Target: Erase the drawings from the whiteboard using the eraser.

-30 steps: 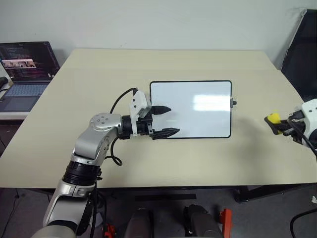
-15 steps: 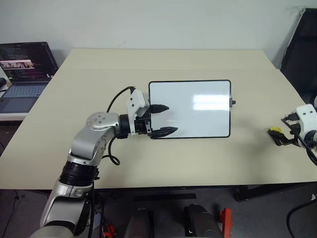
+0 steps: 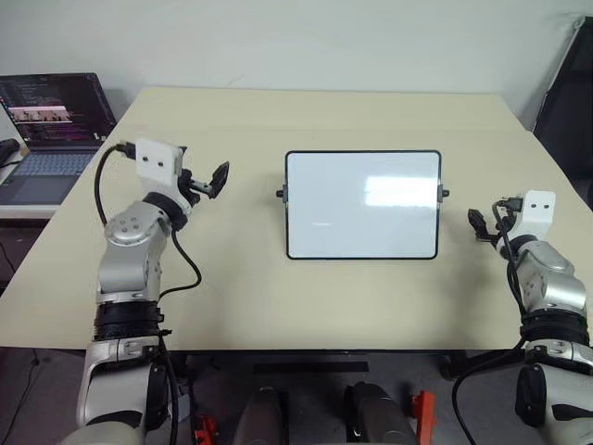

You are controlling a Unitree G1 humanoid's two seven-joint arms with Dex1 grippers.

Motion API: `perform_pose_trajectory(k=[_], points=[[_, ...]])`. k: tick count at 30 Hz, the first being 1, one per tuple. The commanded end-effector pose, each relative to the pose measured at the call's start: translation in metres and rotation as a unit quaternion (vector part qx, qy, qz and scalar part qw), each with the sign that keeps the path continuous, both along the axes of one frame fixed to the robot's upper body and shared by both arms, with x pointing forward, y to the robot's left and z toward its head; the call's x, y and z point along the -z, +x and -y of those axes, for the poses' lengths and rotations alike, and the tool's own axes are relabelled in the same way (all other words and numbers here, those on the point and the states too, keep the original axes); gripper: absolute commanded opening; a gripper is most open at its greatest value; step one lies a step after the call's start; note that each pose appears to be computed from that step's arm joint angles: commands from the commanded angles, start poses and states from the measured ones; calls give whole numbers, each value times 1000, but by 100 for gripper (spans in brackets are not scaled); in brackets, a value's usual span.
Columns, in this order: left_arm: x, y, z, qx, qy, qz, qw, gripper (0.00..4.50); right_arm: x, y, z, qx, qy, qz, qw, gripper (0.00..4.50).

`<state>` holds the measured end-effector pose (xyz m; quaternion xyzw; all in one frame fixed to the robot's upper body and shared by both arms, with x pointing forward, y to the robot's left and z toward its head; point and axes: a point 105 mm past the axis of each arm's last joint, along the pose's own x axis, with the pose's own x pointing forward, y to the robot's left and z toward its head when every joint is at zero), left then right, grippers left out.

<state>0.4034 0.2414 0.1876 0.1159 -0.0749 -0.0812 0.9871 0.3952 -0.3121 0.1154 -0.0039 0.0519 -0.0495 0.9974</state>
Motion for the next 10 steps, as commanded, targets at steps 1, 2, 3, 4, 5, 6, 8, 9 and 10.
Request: perform_pose_trajectory(k=[1, 2, 3, 4, 5, 6, 8, 9, 10], points=[[8, 5, 0, -23, 0, 15, 1000, 450, -15, 7, -7, 2, -1, 41, 999, 448], [10, 7, 1, -24, -5, 14, 1000, 450, -16, 9, -11, 0, -2, 44, 999, 448], [17, 10, 6, -23, -8, 7, 1000, 450, -19, 11, -11, 0, 3, 52, 999, 448], [25, 13, 10, -22, -9, 0, 1000, 450, -23, 12, -12, 0, 5, 60, 998, 448], [33, 15, 13, -24, -7, -7, 1000, 450, -26, 13, -14, -2, 6, 70, 998, 448], [38, 17, 14, -25, -6, -11, 1000, 450, -27, 14, -15, -3, 6, 75, 997, 448], [56, 19, 16, -27, 0, -32, 999, 450, -25, 12, -17, -8, 2, 75, 997, 448], [63, 20, 16, -27, 2, -43, 999, 450, -24, 11, -17, -9, 2, 72, 997, 448], [69, 21, 20, -22, 4, -49, 999, 450, -23, 11, -17, -9, 4, 69, 998, 448]])
